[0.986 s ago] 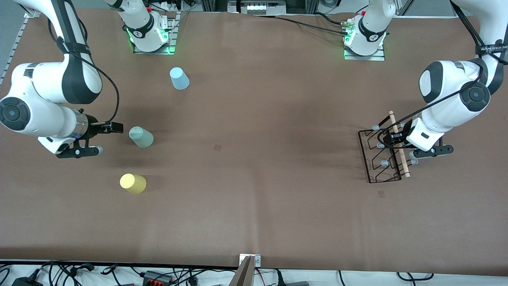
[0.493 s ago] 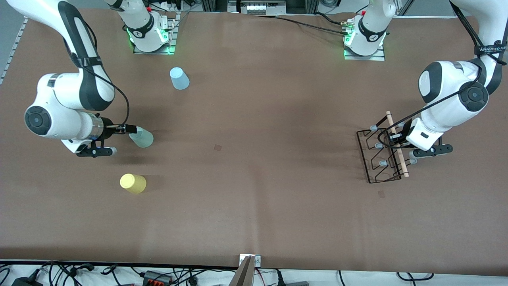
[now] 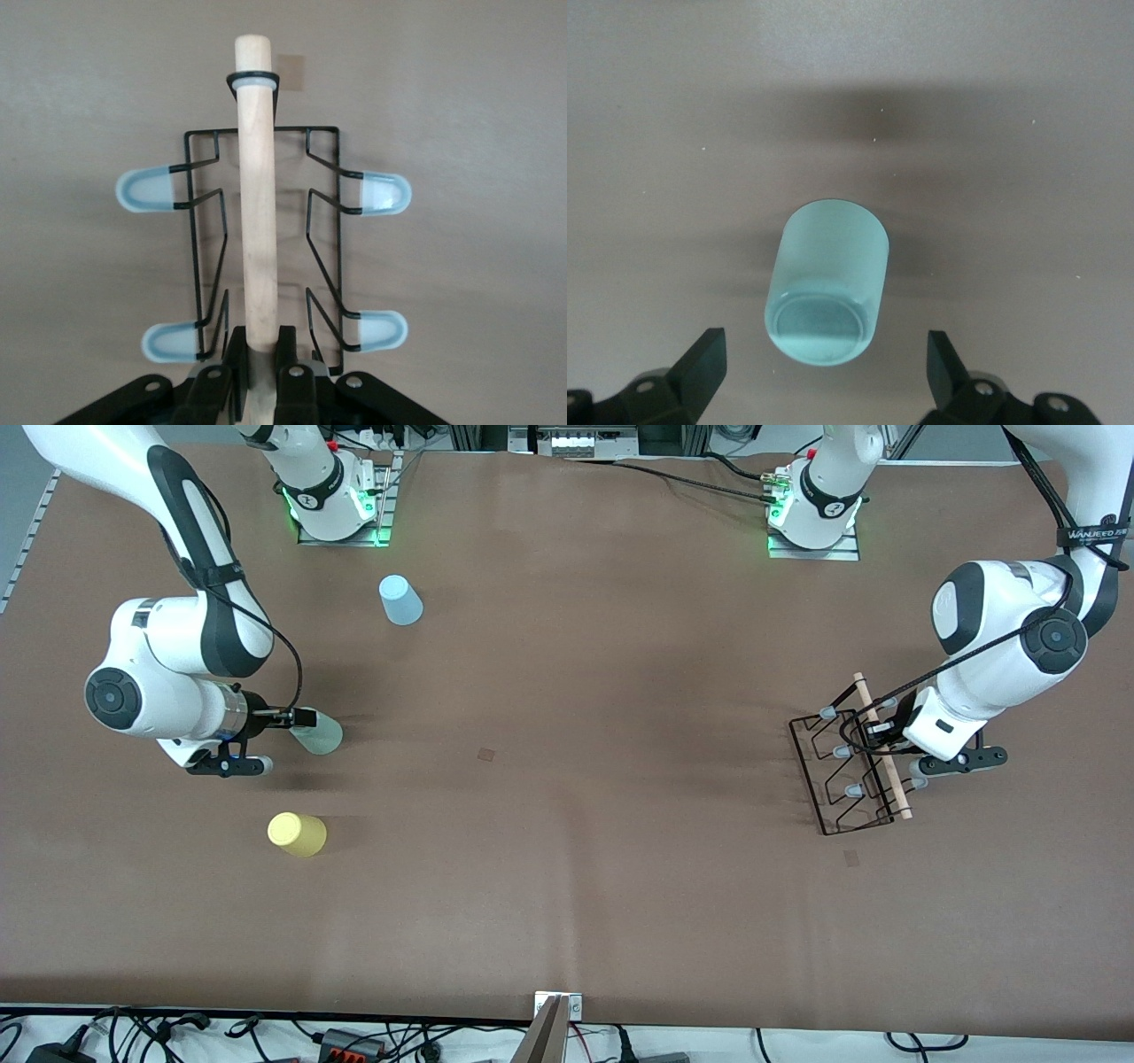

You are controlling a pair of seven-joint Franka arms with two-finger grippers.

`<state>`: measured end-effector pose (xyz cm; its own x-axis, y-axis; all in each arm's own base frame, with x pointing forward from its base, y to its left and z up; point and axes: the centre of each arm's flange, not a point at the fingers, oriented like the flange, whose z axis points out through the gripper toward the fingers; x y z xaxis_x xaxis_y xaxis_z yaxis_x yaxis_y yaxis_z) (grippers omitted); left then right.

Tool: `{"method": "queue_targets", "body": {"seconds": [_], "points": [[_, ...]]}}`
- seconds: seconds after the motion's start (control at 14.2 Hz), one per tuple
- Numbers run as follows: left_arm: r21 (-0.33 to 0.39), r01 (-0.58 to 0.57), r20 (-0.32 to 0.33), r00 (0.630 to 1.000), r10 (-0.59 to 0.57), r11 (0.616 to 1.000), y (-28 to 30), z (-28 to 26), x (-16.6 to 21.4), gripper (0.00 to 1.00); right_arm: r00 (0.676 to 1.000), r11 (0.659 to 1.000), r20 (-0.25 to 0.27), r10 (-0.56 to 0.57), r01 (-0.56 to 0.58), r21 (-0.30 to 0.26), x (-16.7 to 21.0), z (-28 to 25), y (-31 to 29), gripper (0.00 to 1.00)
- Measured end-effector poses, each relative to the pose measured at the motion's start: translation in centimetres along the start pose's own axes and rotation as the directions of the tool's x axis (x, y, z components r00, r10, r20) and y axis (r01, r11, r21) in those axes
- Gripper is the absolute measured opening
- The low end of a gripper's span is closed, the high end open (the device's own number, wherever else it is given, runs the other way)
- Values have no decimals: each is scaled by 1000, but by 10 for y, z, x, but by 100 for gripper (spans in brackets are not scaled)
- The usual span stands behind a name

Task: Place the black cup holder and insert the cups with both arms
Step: 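Grasp the holder dowel with the left gripper while the right gripper grasps the teal cup, then carry the holder to mid-table with the left gripper while the right gripper lifts the cup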

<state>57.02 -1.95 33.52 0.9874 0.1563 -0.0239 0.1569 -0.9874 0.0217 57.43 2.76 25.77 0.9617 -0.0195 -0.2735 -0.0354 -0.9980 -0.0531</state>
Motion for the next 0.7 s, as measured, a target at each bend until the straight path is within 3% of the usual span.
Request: {"method": "queue_targets", "body": {"seconds": [0.21, 0.56, 0.7], "points": [[-2, -19, 49, 999, 19, 1000, 58, -29, -7, 16, 1000, 1000, 5, 12, -12, 0, 5, 15, -3, 100], [-42, -126, 36, 991, 128, 991, 200, -85, -42, 16, 1000, 1000, 28, 4, -4, -5, 2, 27, -11, 100], [-65, -109, 35, 993, 111, 992, 249, -94, -54, 16, 999, 1000, 34, 3, -3, -6, 1, 30, -11, 100]]}}
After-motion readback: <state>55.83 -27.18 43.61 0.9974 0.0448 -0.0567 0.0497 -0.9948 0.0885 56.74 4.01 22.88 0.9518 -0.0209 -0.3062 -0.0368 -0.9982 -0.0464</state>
